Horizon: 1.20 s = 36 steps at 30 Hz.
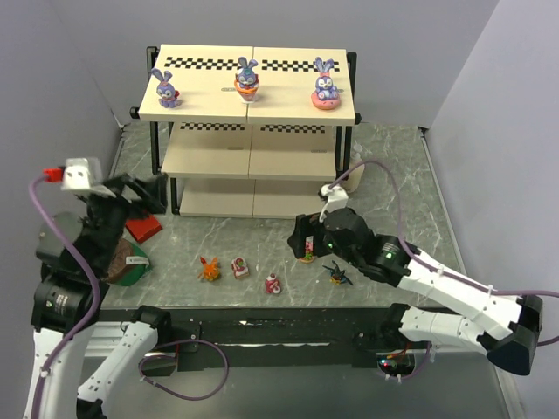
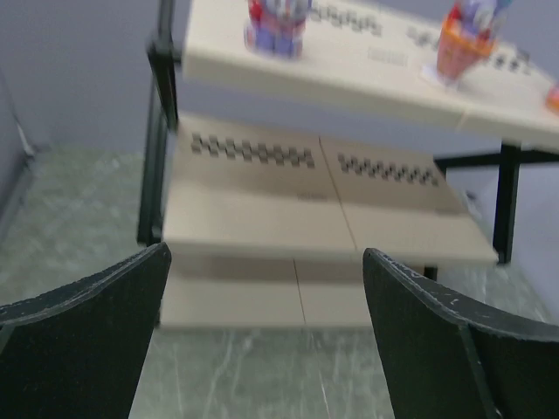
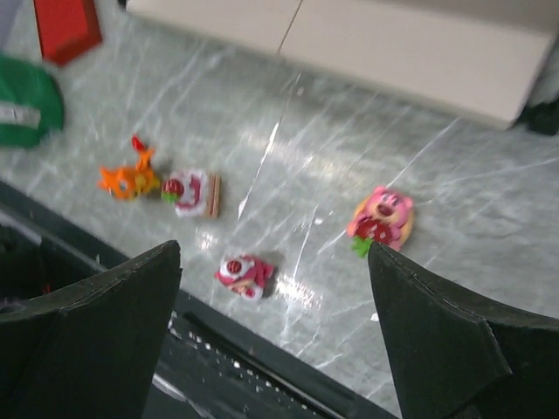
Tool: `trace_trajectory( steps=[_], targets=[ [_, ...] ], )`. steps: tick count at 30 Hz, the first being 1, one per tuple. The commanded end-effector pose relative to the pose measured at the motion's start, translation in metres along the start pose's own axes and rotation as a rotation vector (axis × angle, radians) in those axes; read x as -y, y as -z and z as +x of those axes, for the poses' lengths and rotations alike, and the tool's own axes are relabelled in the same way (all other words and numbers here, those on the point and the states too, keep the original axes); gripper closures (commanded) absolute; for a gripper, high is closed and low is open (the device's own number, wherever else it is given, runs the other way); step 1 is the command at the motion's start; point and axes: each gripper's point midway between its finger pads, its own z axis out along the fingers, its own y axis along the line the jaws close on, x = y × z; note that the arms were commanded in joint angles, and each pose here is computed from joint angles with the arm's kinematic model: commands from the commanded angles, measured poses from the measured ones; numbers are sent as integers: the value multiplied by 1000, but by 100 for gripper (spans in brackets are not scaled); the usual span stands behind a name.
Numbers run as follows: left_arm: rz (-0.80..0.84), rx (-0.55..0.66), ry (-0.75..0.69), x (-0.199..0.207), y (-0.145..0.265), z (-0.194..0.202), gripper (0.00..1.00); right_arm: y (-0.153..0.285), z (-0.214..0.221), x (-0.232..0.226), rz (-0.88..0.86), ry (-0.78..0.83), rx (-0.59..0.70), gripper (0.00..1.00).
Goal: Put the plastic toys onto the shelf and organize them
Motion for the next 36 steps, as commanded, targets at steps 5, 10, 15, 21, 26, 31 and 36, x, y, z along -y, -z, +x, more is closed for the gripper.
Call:
trace_trajectory(
  steps=[5, 10, 15, 21, 26, 31, 36],
  targets=[
    [63, -378, 202, 6, 17, 136, 3, -37, 70, -43, -156, 135, -215, 8],
    [82, -413, 314, 10, 9, 171, 2, -61, 107, -73, -180, 292, -288, 9],
    [-7, -428, 310, -6, 1, 188, 2, -86, 108, -98, -172, 320, -240, 10],
    [-37, -443, 267, -12, -7, 188, 2, -115, 92, -126, -195, 326, -163, 14],
    [-51, -442, 213, -16, -12, 184, 3, -139, 97, -133, -150, 349, -185, 26],
    [-122, -403, 127, -31, -14, 163, 4, -149, 99, -131, -90, 336, -216, 37],
    [-84, -379, 110, -25, -17, 154, 4, -156, 107, -123, -45, 325, -242, 49]
  ],
)
